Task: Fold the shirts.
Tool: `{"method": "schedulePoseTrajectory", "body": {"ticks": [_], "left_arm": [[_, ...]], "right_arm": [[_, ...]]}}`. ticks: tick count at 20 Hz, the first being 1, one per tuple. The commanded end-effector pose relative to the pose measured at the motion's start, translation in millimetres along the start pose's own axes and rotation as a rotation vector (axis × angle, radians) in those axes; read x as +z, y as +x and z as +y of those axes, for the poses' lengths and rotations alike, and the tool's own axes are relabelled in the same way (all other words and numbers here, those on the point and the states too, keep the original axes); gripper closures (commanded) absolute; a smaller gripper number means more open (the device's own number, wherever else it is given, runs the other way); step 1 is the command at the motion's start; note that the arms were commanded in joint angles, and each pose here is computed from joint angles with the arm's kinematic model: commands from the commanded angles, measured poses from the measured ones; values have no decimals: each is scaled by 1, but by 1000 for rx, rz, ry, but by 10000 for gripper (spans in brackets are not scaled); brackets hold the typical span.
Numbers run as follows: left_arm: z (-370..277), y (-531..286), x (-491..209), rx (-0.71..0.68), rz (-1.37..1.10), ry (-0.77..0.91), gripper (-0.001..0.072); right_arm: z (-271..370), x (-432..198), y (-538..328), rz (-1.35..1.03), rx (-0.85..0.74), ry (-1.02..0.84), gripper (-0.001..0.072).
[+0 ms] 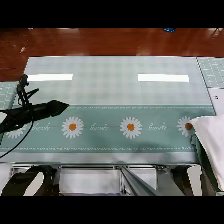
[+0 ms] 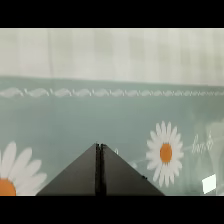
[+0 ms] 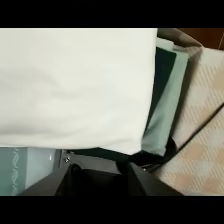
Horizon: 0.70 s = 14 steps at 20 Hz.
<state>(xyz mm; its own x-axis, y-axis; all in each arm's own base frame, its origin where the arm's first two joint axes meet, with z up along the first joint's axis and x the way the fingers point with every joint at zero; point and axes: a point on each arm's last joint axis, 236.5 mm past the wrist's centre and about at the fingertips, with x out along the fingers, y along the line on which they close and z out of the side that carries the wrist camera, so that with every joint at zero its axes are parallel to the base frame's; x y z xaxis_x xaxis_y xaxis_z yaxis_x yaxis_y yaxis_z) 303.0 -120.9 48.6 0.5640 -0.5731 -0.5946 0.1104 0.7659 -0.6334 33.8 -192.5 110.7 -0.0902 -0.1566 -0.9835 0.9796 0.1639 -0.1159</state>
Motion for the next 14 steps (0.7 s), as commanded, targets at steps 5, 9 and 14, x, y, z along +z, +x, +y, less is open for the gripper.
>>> {"method": "schedulePoseTrajectory", "body": {"ticks": [5, 9, 14], "left_arm": [[-84, -57, 165, -66, -265, 209, 691], [-166, -92, 221, -99, -322, 405, 691], [-150, -55, 195, 91, -173, 491, 691]], "right_arm": [[212, 81, -153, -275, 978, -232, 691], [311, 19, -244, -463, 1121, -670, 692], [390, -90, -201, -528, 849, -1158, 691]]}}
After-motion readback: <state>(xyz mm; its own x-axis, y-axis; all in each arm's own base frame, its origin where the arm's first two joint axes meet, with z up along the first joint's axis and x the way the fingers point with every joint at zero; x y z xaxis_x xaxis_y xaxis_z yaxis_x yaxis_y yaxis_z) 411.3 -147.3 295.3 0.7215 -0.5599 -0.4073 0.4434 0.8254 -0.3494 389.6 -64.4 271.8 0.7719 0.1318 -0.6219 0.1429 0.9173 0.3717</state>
